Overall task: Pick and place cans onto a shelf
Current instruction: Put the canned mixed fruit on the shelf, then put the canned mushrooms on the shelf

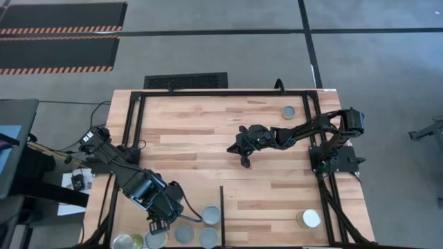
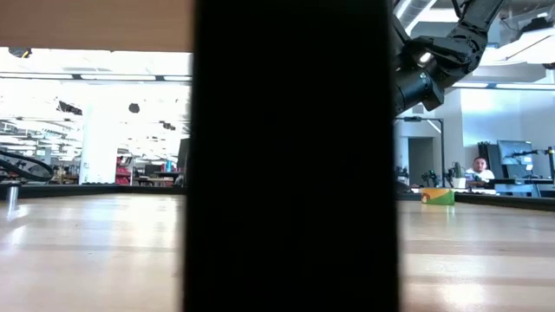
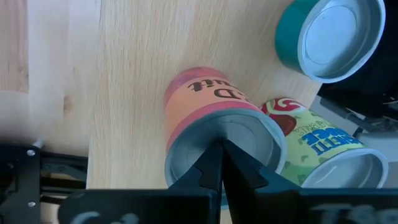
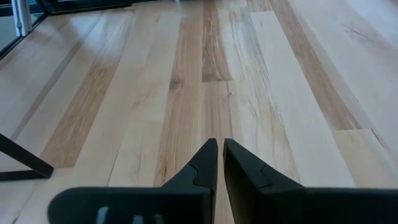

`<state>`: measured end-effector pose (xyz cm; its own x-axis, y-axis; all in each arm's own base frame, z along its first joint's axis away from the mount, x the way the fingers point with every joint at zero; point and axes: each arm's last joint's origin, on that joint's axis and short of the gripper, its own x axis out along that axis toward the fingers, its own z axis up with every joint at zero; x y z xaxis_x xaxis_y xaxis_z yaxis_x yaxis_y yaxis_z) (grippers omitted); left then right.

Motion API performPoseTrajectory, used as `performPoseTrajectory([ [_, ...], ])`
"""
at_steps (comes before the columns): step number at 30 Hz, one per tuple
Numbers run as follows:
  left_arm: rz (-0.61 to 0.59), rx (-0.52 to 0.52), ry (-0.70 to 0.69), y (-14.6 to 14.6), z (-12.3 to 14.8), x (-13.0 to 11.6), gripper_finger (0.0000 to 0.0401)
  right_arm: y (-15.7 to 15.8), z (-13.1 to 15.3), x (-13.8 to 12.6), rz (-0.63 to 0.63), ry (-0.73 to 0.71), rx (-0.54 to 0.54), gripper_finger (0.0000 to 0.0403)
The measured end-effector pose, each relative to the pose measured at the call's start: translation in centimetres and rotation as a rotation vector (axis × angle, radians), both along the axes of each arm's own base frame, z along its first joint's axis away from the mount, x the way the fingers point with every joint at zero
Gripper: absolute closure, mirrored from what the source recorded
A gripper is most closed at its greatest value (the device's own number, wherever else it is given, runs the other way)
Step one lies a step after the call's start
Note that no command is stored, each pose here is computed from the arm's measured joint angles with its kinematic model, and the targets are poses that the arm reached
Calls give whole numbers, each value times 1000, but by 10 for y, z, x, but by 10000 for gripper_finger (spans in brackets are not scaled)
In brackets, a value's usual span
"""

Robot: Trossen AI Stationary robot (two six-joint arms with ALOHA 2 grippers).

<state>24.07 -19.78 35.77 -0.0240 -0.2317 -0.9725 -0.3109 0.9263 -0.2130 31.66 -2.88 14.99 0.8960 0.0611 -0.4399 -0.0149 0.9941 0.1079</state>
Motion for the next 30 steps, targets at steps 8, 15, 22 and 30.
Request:
performPoseTrajectory([
  [8,6,-10,11,0,0,0,401,0,0,0,1,0,-2,353],
  [15,0,-22,21,-2,0,-1,401,0,0,0,1,0,-2,353],
  [22,1,-37,-4,-2,9,-3,401,0,0,0,2,0,-2,353],
  [30,-46,17,-121,0,20,-1,401,0,0,0,1,0,-2,353],
])
